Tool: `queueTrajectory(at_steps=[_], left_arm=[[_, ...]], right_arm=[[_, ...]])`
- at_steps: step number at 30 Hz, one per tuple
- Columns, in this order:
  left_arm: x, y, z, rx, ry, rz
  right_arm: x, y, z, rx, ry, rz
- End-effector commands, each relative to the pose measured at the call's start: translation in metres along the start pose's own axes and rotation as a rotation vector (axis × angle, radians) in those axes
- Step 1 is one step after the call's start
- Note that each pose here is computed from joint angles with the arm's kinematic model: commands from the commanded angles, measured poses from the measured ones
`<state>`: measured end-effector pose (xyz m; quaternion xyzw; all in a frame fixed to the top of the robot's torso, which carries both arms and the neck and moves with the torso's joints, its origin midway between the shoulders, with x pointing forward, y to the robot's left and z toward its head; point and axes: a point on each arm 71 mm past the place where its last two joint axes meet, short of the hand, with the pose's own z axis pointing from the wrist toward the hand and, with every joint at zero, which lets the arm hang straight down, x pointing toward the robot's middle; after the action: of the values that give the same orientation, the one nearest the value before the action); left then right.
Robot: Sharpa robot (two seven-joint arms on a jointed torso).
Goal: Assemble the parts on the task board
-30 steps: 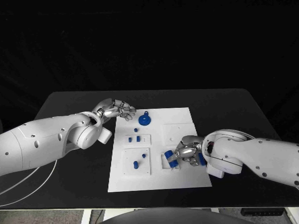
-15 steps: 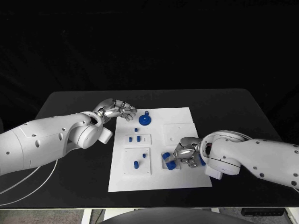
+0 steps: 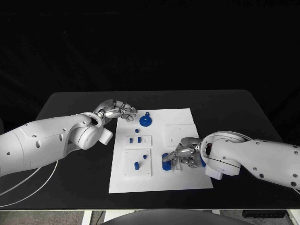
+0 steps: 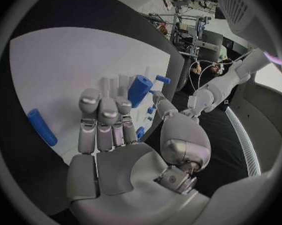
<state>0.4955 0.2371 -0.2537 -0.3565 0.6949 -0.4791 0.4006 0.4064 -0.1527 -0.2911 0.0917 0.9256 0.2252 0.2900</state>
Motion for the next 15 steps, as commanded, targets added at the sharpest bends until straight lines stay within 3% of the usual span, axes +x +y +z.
queueTrajectory(at_steps=[1, 4, 10, 15], left_arm=[[0.0004, -0.0009, 0.0005, 0.005, -0.001, -0.024], [0.0003, -0.0009, 0.0004, 0.006, 0.000, -0.025], [-0.0003, -0.0007, 0.0004, 0.005, -0.002, -0.024], [-0.0009, -0.0004, 0.0002, 0.004, -0.002, -0.024]], right_arm=[[0.0017, 0.0020, -0.0003, -0.027, 0.006, -0.024], [0.0034, 0.0050, -0.0011, -0.092, 0.038, -0.024], [-0.0013, 0.0012, -0.0021, -0.102, 0.001, -0.003], [-0.0004, -0.0040, -0.0057, -0.110, 0.032, -0.014]])
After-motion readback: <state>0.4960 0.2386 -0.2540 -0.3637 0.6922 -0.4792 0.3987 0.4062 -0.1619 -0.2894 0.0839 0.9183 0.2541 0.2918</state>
